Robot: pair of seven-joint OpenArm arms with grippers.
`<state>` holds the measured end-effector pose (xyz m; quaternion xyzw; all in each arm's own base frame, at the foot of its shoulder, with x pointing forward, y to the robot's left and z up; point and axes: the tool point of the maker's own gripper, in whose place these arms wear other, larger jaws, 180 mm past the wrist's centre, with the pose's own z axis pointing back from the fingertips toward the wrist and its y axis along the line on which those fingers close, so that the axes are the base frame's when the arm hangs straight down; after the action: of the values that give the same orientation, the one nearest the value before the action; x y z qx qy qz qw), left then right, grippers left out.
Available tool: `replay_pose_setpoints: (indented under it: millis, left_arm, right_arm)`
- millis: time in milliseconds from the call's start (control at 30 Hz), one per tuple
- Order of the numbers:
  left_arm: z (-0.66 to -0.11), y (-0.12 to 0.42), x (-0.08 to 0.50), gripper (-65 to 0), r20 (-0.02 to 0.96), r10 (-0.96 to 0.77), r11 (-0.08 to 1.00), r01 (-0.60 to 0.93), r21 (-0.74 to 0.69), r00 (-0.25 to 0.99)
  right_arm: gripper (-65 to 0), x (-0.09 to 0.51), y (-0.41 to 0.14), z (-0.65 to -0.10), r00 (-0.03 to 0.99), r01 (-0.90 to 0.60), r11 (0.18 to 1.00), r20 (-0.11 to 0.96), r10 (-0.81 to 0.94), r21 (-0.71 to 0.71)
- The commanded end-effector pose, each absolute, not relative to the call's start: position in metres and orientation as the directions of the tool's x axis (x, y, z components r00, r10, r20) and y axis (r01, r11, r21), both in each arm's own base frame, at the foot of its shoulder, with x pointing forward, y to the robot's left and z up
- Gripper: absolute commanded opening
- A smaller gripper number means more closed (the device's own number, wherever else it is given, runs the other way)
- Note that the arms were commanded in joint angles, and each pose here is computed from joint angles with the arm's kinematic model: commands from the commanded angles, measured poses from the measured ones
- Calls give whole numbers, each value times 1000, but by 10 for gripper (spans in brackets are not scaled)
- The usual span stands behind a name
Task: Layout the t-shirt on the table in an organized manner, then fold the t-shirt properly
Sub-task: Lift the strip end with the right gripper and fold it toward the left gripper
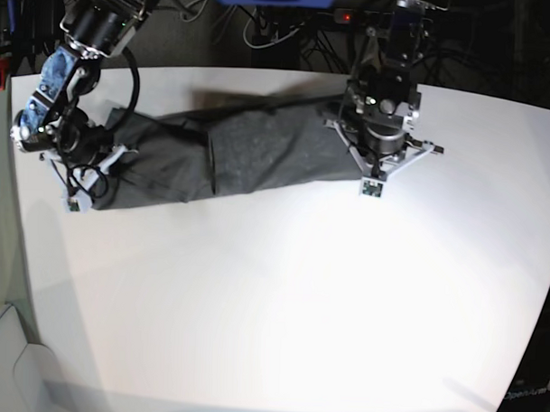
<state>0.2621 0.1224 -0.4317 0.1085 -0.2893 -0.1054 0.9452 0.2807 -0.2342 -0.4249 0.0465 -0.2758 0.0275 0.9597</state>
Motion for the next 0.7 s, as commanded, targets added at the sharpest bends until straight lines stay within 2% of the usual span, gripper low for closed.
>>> replay_pose_setpoints:
  millis: [0, 267, 667]
  left_arm:
    - [-435, 115, 258, -650, 508, -252, 961, 149, 234, 824]
    - [-435, 116, 257, -650, 506, -253, 960, 150, 235, 824]
    - [-434, 116, 260, -650, 511, -252, 960, 147, 236, 822]
  right_arm:
    - [-650, 260, -245, -436, 895, -71, 997, 442, 51, 28]
    - [-650, 271, -232, -405, 845, -121, 992, 522, 119, -31]
    - [-650, 274, -135, -330, 625, -393, 919, 733, 268, -1]
